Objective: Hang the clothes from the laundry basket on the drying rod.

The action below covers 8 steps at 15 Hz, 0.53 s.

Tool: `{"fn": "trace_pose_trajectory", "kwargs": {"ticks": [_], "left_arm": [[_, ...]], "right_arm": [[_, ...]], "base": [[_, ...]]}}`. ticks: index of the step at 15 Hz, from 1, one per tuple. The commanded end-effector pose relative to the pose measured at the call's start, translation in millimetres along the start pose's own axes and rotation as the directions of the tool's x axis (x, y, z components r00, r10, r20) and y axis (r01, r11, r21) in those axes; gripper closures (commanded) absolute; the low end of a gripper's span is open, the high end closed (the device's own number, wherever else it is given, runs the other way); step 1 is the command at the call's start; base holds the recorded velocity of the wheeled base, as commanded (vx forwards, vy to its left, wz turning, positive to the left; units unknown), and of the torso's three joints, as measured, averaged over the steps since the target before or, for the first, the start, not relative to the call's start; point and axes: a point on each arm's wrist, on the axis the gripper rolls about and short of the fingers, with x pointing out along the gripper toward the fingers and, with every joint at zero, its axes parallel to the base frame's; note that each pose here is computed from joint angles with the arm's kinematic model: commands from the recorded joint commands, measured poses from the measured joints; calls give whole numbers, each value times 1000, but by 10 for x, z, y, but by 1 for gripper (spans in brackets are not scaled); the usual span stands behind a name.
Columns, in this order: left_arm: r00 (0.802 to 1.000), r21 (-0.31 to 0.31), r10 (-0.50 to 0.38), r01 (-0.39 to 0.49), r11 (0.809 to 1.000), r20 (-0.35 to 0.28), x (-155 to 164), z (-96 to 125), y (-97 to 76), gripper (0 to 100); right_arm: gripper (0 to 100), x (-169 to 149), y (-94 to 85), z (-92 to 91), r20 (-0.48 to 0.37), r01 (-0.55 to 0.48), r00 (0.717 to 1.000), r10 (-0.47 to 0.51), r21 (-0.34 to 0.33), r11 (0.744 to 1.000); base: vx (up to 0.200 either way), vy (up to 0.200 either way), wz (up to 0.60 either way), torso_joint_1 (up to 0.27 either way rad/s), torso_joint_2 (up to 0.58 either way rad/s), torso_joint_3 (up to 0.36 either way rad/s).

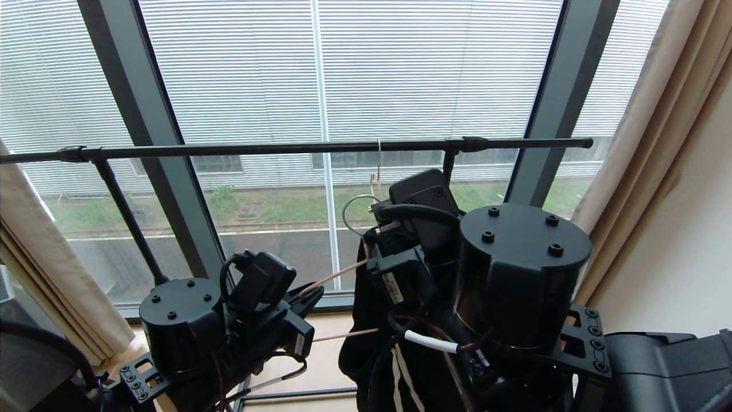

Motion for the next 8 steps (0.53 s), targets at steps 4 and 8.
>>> {"fn": "trace_pose_trajectory", "kwargs": {"ticks": [4, 8], "left_arm": [[1000, -17, 6, -6, 1000, 6, 12, 16, 9, 100], [1000, -23, 27, -27, 999, 10, 38, 30, 15, 100]], "right_arm": [[0, -56, -93, 42, 6, 5, 1000, -5, 8, 1000], [0, -102, -122, 12, 0, -3, 1000, 2, -8, 1000]], "base": [[0, 0, 0, 0, 0, 0], [0, 0, 0, 0, 0, 0]]}}
